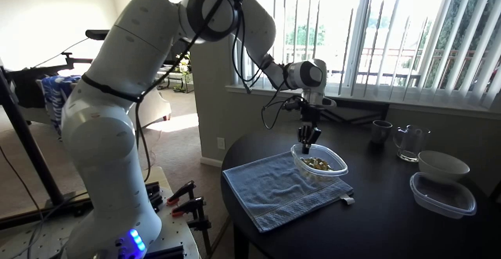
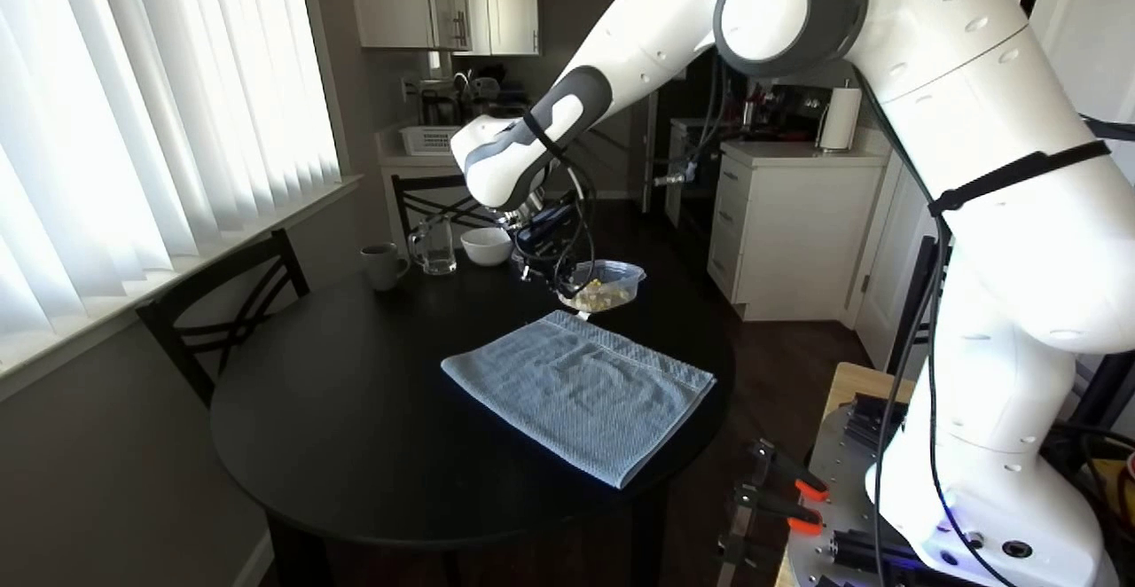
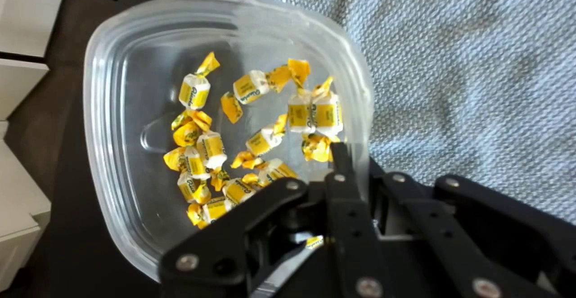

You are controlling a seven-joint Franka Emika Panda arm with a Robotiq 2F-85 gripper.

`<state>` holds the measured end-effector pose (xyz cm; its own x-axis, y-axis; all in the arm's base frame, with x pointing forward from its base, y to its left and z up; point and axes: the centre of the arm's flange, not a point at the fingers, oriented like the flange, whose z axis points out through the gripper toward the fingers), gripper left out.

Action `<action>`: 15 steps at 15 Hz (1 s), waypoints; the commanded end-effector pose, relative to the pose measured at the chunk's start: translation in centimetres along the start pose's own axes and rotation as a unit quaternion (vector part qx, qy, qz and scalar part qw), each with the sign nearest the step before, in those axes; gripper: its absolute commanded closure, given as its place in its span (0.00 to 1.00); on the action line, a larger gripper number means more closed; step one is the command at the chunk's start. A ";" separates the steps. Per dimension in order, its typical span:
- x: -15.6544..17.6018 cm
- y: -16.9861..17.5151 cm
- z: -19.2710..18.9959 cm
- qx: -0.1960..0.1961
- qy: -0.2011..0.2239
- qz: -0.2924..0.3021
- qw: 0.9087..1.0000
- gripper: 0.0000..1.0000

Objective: Pour the contents of the lunchbox onto the blue towel on the table

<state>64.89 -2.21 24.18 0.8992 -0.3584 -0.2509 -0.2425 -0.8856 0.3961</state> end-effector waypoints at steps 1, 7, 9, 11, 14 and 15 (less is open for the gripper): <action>-4.3 3.0 -1.0 0.076 0.000 -0.058 0.995 0.94; -5.0 2.0 -2.3 0.174 -0.023 -0.155 0.972 0.94; -4.8 0.8 -2.2 0.198 -0.032 -0.195 0.960 0.94; -4.7 0.2 -2.0 0.224 -0.041 -0.233 0.945 0.94; -4.8 0.8 -1.4 0.263 -0.062 -0.286 0.919 0.95; -4.6 1.2 -1.1 0.277 -0.072 -0.301 0.910 0.95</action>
<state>60.80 0.32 26.66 0.9118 0.1419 -0.3854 0.0580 -0.9735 -0.2213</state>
